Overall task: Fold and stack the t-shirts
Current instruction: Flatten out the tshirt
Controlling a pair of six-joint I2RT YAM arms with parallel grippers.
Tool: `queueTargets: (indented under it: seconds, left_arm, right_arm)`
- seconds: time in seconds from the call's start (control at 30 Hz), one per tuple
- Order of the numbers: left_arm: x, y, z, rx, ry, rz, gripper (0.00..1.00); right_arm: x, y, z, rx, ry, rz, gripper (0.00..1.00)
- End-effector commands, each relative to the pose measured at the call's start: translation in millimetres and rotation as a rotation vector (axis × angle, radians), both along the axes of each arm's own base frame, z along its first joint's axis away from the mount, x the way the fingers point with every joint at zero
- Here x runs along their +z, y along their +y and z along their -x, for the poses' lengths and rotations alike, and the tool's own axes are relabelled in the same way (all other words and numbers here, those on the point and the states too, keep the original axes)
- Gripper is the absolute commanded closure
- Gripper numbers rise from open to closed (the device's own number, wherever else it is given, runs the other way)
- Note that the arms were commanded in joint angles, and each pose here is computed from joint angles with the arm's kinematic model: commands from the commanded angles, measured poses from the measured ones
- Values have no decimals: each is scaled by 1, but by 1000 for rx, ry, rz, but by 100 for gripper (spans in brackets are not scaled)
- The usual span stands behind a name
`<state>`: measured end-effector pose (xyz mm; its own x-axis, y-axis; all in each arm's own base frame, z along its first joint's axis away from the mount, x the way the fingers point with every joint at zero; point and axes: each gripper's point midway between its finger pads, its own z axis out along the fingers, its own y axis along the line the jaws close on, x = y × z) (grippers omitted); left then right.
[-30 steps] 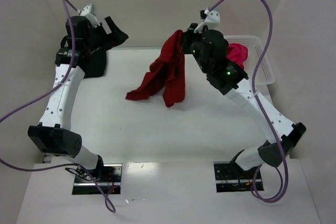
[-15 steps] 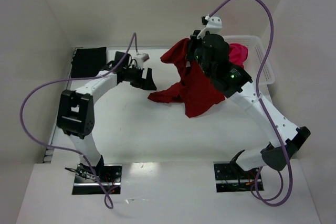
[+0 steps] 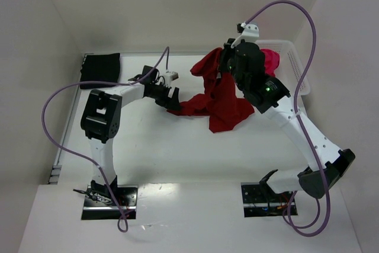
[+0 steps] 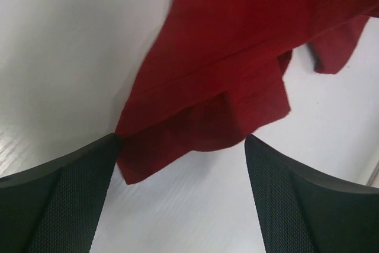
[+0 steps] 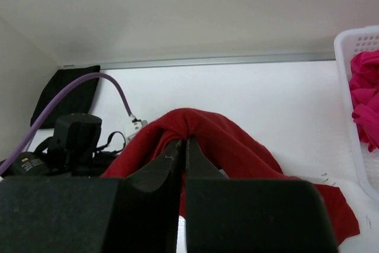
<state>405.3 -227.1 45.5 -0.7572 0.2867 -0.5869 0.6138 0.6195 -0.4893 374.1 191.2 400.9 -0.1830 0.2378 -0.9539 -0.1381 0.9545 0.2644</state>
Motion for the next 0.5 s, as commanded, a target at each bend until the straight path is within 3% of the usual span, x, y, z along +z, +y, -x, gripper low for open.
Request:
queueTargets:
  seconds: [0.0, 0.23, 0.47]
  left_arm:
    - [6, 7, -29, 21, -121, -38, 6]
    - [-13, 8, -34, 35, -81, -60, 6]
    - [16, 35, -60, 163, -142, -66, 4]
  right_arm:
    - [20, -6, 8, -3, -49, -58, 99]
    - [20, -6, 8, -3, -49, -58, 99]
    - [22, -5, 10, 8, -55, -74, 99]
